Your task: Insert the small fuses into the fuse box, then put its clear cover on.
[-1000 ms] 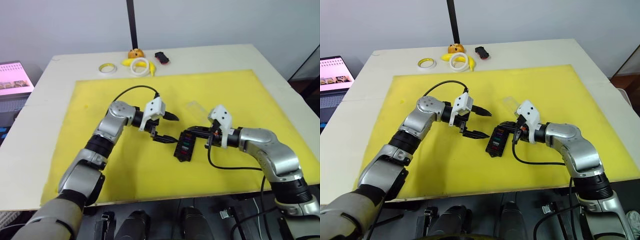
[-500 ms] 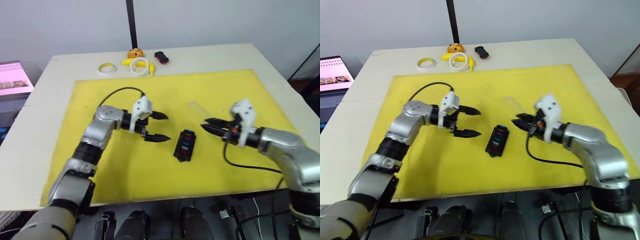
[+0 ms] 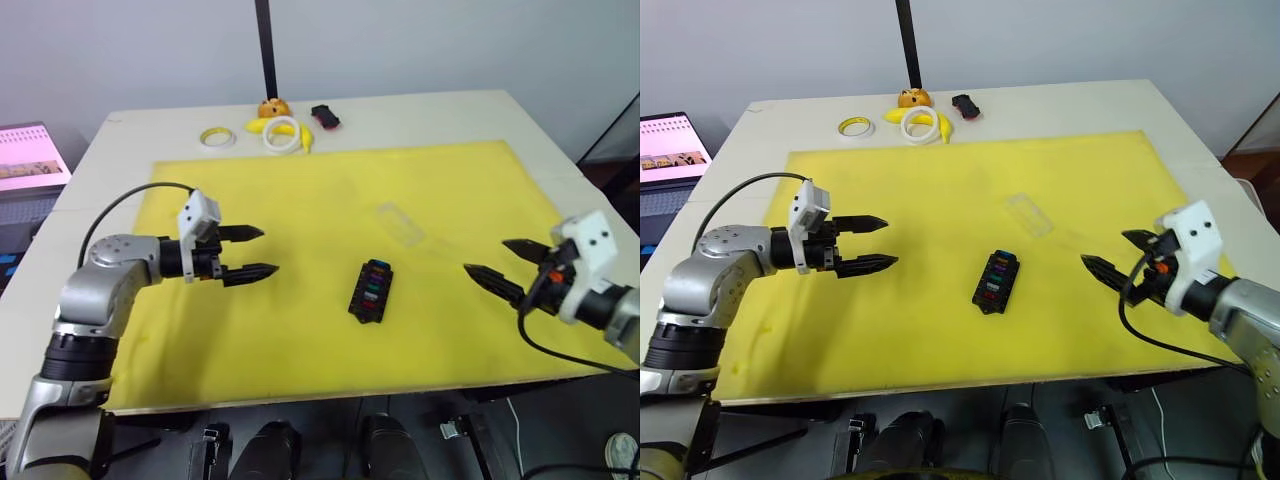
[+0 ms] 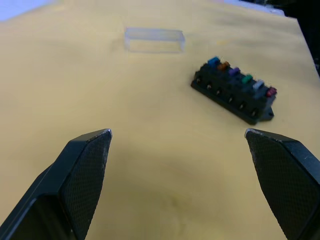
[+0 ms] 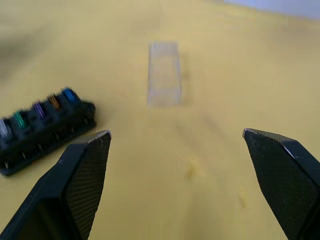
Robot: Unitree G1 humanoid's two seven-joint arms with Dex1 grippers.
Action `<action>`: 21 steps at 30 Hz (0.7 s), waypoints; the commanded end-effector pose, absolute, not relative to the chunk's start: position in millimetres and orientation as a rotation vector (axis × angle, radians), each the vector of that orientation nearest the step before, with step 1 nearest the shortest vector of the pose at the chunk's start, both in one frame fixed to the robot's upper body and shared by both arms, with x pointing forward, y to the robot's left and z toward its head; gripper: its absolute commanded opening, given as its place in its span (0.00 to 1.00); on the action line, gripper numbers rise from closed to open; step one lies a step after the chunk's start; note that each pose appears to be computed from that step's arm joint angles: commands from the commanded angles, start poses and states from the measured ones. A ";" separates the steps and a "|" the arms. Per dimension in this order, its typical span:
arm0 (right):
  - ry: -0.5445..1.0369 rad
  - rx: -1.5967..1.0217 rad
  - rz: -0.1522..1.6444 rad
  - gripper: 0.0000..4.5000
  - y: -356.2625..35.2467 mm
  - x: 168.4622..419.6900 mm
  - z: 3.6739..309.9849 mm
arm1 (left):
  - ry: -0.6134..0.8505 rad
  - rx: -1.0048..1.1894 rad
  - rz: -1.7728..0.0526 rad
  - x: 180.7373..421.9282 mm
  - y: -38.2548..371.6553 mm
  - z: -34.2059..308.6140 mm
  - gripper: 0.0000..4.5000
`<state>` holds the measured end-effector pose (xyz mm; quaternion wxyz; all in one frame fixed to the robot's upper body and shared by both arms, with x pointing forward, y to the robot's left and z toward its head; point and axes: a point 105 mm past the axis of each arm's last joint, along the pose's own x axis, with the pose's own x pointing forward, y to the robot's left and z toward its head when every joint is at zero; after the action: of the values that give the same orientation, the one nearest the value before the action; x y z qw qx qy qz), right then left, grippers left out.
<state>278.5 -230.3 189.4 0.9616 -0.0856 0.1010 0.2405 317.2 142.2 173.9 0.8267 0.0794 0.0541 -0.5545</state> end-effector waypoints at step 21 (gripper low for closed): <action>0.251 -0.150 0.414 1.00 -166.5 402.9 157.6 | -0.085 0.145 -1.146 308.5 101.9 205.0 1.00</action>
<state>399.8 -172.5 141.3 0.9658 -0.0672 0.1559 0.1961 312.3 104.3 194.4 0.8405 0.0494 -0.0133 -0.5394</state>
